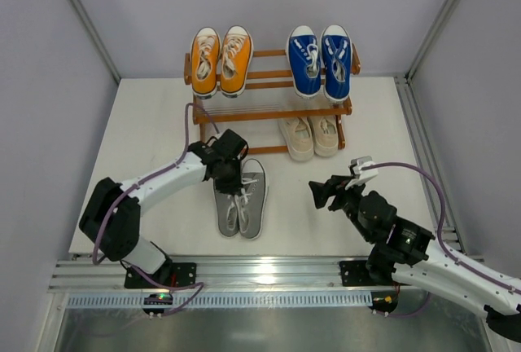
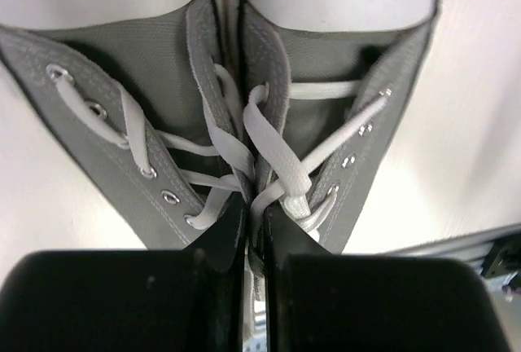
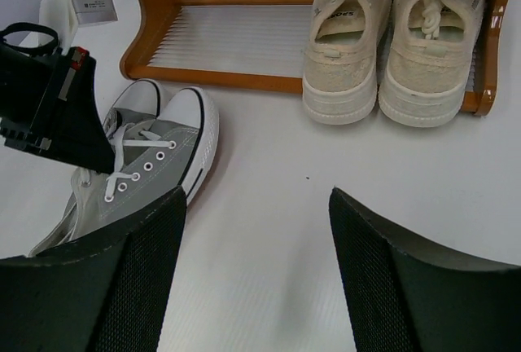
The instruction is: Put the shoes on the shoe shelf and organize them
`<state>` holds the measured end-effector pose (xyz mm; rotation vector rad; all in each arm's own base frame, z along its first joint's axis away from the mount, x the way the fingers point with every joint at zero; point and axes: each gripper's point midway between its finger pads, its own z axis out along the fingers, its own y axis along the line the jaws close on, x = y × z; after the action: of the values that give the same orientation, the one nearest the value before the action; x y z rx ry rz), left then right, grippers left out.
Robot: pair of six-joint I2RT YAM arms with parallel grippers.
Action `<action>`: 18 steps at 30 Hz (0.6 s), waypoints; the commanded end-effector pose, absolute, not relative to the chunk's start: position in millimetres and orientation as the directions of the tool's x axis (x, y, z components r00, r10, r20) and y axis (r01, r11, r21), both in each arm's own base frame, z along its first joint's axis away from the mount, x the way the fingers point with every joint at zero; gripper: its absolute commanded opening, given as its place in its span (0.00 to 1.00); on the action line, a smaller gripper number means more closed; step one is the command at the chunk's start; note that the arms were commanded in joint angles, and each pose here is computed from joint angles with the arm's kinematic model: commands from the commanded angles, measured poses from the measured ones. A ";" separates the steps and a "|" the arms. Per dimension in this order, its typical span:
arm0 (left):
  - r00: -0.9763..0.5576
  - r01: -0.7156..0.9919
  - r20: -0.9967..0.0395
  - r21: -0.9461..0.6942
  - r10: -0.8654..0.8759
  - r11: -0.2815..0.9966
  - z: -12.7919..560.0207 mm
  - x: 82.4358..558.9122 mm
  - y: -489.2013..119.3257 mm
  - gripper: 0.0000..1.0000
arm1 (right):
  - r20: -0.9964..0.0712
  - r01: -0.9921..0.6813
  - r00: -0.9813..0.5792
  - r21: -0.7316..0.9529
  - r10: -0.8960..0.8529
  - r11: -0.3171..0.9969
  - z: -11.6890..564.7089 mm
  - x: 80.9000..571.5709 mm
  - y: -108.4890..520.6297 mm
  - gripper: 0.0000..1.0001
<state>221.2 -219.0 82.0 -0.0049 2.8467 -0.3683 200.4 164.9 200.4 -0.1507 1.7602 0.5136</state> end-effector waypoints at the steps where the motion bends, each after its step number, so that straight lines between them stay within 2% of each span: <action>1: -0.866 0.060 -0.478 -0.384 -0.143 0.921 137.1 284.6 -261.2 0.00 | -0.955 -0.328 -0.238 0.249 0.176 0.911 211.2 201.4 152.6 0.73; 11: -0.820 0.088 -0.567 -0.252 -0.074 0.964 151.1 327.2 -275.6 0.00 | -0.963 -0.301 -0.230 0.207 0.140 0.931 207.0 204.3 145.8 0.73; 18: -0.822 0.094 -0.570 -0.159 -0.014 0.983 136.3 355.0 -275.9 0.00 | -0.965 -0.294 -0.226 0.198 0.133 0.935 206.5 204.8 143.7 0.73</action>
<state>323.0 -275.5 109.7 0.0445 2.6384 -0.2511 202.2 146.0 188.7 -0.1387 1.7941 0.4007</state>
